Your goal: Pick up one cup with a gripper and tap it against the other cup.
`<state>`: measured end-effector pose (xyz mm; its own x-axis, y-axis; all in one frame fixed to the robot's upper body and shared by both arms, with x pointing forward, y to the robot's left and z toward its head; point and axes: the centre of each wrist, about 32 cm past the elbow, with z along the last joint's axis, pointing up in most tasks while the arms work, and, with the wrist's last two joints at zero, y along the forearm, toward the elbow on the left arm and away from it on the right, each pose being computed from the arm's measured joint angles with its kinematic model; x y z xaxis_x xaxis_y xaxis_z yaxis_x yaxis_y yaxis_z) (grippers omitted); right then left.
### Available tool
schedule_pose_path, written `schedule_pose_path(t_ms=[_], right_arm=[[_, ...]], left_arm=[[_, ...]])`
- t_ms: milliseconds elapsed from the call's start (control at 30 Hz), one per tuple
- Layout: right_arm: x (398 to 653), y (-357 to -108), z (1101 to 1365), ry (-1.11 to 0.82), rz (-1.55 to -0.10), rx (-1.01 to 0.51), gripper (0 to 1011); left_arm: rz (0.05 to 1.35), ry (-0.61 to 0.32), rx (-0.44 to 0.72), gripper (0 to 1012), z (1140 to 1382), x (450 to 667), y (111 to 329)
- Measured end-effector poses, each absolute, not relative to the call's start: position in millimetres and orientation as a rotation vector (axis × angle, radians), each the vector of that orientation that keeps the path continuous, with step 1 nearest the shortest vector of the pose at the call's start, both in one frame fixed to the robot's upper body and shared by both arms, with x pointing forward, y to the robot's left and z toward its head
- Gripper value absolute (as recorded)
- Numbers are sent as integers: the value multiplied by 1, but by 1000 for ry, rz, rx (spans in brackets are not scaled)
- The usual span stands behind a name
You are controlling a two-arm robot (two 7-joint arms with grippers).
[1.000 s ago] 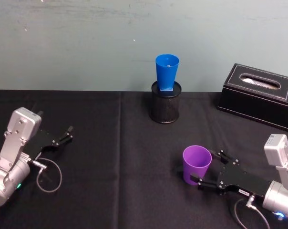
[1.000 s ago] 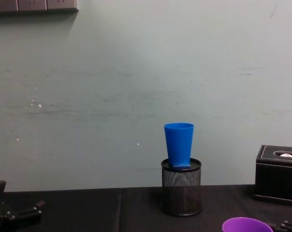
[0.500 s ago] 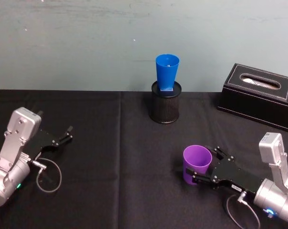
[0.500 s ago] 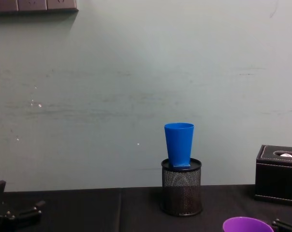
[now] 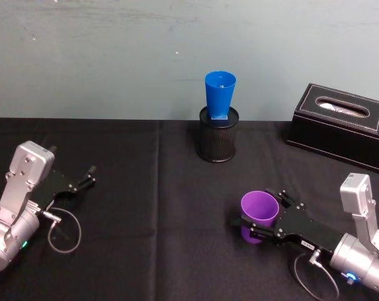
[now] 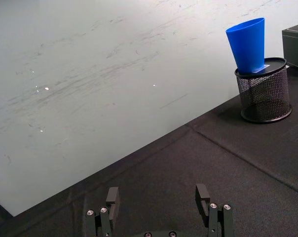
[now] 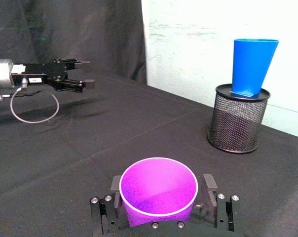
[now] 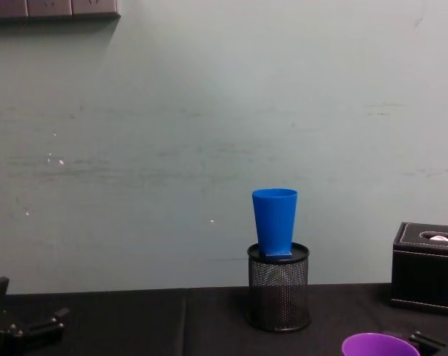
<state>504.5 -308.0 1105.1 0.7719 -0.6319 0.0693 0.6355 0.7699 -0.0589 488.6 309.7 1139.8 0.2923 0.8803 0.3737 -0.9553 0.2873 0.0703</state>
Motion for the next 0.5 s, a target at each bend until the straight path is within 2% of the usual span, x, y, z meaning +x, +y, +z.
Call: schedule_pose_path(t_ms=[400,500], right_arm=[[505,-308,1105,-44,-679,-79,1003],[505,-308,1105,-44,-679,-78,966]], left_arm=[[1248,-285,304,1011,1140,489,310],[1248,-285,304,1011,1140,489,310]])
